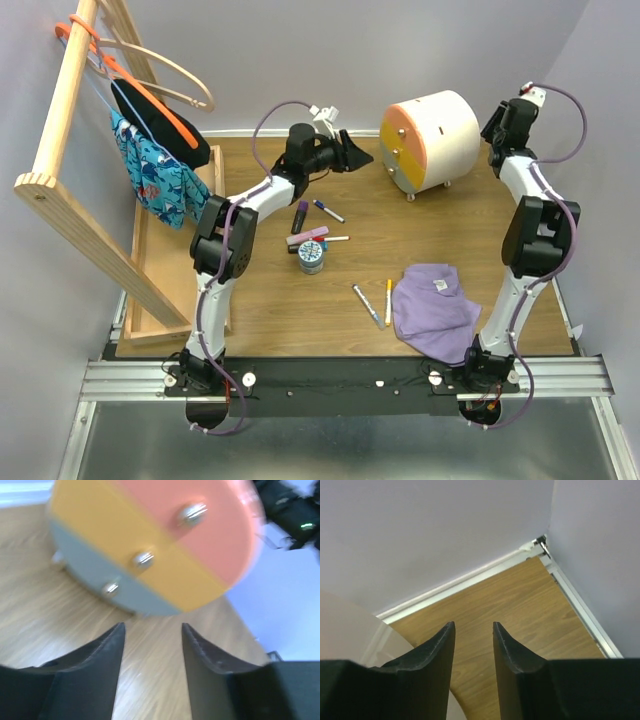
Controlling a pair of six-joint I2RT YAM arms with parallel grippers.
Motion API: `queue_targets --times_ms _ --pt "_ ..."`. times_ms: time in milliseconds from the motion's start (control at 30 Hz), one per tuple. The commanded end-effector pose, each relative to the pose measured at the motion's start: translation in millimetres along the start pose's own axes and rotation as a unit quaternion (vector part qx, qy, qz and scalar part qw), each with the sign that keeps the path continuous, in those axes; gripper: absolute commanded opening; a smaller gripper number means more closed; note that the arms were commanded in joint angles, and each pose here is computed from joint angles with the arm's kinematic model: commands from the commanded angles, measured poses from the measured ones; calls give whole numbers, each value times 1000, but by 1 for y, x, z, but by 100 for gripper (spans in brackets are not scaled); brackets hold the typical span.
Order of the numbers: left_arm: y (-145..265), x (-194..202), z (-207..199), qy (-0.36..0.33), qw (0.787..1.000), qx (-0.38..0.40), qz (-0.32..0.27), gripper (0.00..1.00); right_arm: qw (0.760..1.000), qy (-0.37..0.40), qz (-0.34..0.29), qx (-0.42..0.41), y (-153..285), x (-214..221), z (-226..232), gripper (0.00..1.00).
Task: Sort the stationery into containers
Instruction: Close the drawer in the storage box, then open the drawer in the storage box.
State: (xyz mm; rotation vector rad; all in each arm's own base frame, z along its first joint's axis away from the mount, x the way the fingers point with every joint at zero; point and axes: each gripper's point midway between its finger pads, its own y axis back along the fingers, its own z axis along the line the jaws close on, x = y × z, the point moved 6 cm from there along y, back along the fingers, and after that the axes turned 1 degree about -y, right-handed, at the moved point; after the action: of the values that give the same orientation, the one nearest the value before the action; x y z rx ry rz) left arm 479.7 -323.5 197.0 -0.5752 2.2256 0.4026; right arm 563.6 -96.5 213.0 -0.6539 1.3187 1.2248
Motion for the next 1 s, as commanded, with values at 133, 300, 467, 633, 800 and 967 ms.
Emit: queue_targets --times_ms 133,300,467,633,800,967 --pt "-9 -15 -34 30 994 110 -1 69 995 28 -84 -50 53 -77 22 49" --pt "-22 -16 -18 66 993 101 -1 75 978 74 -73 -180 73 -81 62 48" --pt "-40 -10 -1 88 992 87 -9 76 972 80 -58 -212 79 -72 79 46" --pt "-51 -12 2 102 991 76 -28 71 972 75 -52 -219 69 -67 86 42" --pt "-59 -4 6 123 990 65 -25 65 969 77 -39 -231 59 -57 94 38" --pt "-66 5 13 144 988 56 -24 61 964 88 -14 -250 59 -37 108 37"
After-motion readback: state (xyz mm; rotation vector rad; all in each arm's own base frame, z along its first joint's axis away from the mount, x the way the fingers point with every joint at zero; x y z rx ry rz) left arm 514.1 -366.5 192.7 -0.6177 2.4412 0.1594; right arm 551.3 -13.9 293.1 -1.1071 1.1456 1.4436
